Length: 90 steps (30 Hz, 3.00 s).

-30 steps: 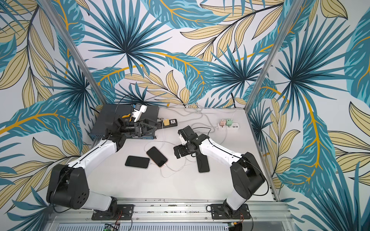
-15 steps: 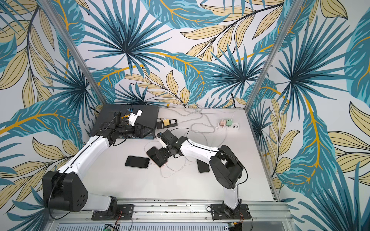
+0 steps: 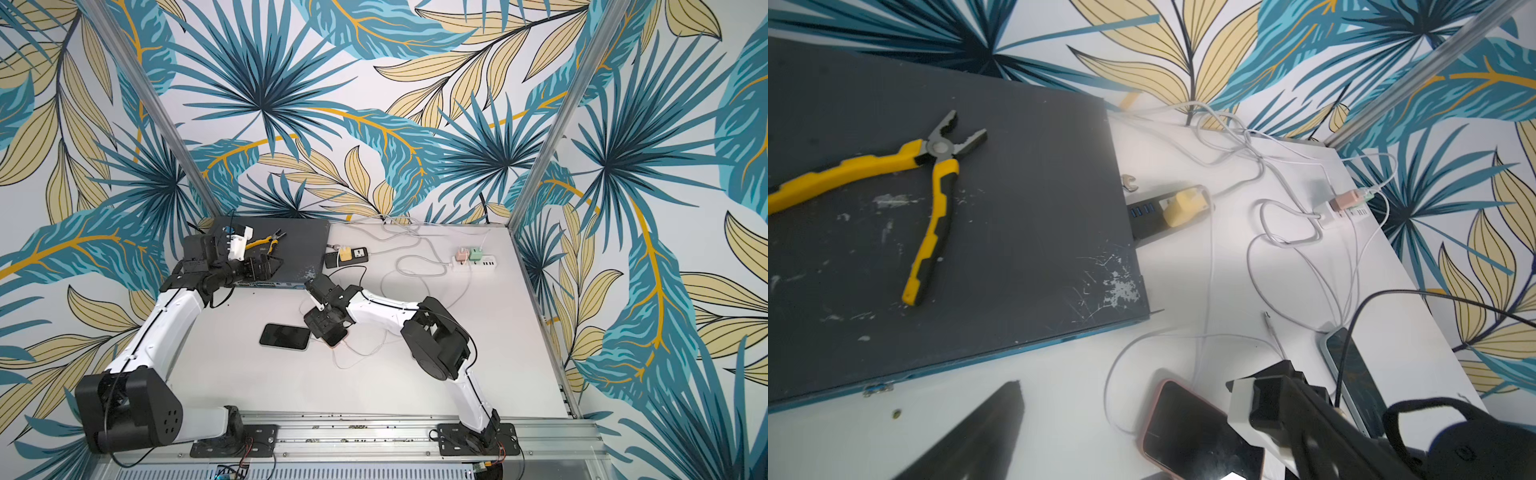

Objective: Unplug the charging cable from the phone
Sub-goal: Pick up the phone at the center of the board.

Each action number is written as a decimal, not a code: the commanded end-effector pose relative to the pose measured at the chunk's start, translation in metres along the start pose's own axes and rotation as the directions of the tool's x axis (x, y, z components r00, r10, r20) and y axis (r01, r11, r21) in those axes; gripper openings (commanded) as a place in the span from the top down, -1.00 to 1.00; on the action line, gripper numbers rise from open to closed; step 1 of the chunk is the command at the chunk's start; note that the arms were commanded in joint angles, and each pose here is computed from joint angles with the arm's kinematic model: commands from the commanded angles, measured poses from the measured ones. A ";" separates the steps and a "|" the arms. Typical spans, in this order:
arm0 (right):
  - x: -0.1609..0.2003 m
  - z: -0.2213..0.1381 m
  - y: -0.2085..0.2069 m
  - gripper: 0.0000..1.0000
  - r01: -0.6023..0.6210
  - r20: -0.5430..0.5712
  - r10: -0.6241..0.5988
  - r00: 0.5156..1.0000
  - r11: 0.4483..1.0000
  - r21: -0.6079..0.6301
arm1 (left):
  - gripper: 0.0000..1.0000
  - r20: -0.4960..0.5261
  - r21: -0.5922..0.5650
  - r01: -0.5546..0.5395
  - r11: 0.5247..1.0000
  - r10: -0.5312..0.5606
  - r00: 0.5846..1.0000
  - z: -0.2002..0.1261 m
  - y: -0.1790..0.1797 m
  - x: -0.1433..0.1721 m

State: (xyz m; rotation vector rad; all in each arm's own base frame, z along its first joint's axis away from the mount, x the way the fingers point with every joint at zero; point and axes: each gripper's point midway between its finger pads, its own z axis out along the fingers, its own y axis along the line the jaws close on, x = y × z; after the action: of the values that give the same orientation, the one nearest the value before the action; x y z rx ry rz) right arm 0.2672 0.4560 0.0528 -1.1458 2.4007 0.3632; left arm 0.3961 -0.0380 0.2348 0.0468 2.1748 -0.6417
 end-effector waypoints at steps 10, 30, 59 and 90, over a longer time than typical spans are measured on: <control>0.019 0.020 0.008 -0.99 0.049 -0.079 -0.049 0.996 0.999 0.004 | -1.00 0.060 -0.042 0.073 0.996 -0.071 0.996 -0.011 0.024 -0.008; 0.031 0.035 0.006 -0.91 0.090 -0.130 -0.082 0.988 0.995 0.053 | -1.00 0.057 -0.035 0.093 0.995 -0.091 0.994 -0.010 0.027 -0.005; -0.048 -0.053 -0.020 -0.21 -0.084 0.223 0.111 0.968 0.989 -0.124 | -1.00 0.078 0.117 0.016 0.993 -0.026 0.997 -0.014 -0.001 -0.015; -0.072 -0.225 0.026 -0.19 0.280 0.585 0.400 0.706 0.601 -0.749 | -1.00 -0.002 0.698 -0.109 0.708 0.154 0.988 -0.034 -0.144 0.025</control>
State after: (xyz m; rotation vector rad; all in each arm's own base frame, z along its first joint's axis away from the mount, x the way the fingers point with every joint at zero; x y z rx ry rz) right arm 0.2438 0.4267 0.2526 -0.8566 1.6876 1.6325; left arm 0.3388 -0.1417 0.2824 0.5398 1.9142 -1.2709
